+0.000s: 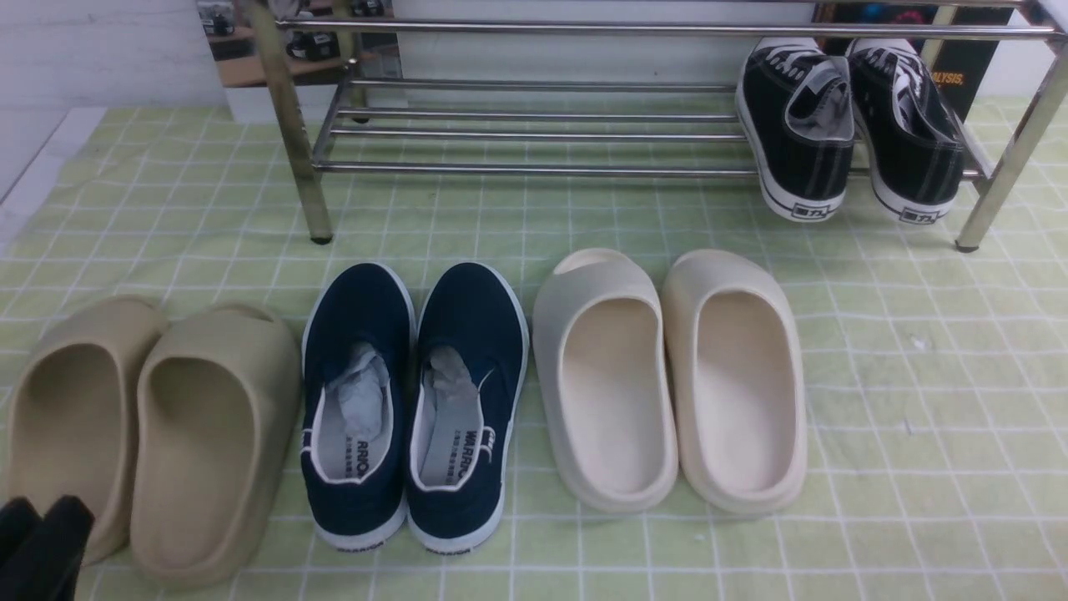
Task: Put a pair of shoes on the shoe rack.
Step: Use the left arm to grab the shoe closest to it
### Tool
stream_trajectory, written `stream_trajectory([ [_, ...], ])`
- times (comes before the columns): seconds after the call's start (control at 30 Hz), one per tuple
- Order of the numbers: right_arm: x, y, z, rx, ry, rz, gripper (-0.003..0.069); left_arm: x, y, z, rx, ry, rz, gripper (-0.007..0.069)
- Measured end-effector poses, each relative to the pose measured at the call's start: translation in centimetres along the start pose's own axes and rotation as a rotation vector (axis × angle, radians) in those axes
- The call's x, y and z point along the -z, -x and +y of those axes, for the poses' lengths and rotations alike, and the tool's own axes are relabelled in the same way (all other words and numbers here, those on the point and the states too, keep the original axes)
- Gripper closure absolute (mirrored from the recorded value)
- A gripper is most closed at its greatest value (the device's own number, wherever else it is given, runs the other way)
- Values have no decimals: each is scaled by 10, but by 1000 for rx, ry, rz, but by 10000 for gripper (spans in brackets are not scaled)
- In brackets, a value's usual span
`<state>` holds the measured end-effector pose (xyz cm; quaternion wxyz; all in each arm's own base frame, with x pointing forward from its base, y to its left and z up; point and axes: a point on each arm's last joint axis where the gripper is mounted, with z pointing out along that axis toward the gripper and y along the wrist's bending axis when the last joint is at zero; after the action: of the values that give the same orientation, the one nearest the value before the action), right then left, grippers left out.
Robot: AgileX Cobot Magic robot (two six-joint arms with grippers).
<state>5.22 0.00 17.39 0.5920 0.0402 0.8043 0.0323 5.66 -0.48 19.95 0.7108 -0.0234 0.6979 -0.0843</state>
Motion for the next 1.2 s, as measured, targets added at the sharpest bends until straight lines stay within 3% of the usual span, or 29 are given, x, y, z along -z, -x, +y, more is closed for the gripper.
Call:
stream_trajectory([
  [0.17,0,0,0,0,0,0,419,2,17,-2,11,-26,-185,386],
  [0.33,0,0,0,0,0,0,419,18,54,-5,234,-134,-619,396],
  [0.37,0,0,0,0,0,0,419,19,56,-5,247,-139,-638,400],
  [0.47,0,0,0,0,0,1,419,28,81,-8,322,-191,-744,464],
  [0.5,0,0,0,0,0,1,419,32,99,-11,331,-197,-725,524],
  [0.57,0,0,0,0,0,1,419,38,132,-18,324,-182,-625,639],
  [0.6,0,0,0,0,0,1,419,37,134,-19,323,-178,-609,639],
  [0.73,0,0,0,0,0,1,419,8,159,-25,293,-63,-162,638],
  [0.9,0,0,0,0,0,1,419,-34,139,-23,290,26,159,638],
  [1.03,0,0,0,0,0,1,419,-78,110,-23,325,104,545,638],
  [1.1,0,0,0,0,0,1,419,-90,104,-25,336,109,677,638],
  [1.13,0,0,0,0,0,1,419,-107,94,-29,332,97,860,638],
  [1.2,0,0,0,0,0,1,419,-119,89,-33,332,69,962,638],
])
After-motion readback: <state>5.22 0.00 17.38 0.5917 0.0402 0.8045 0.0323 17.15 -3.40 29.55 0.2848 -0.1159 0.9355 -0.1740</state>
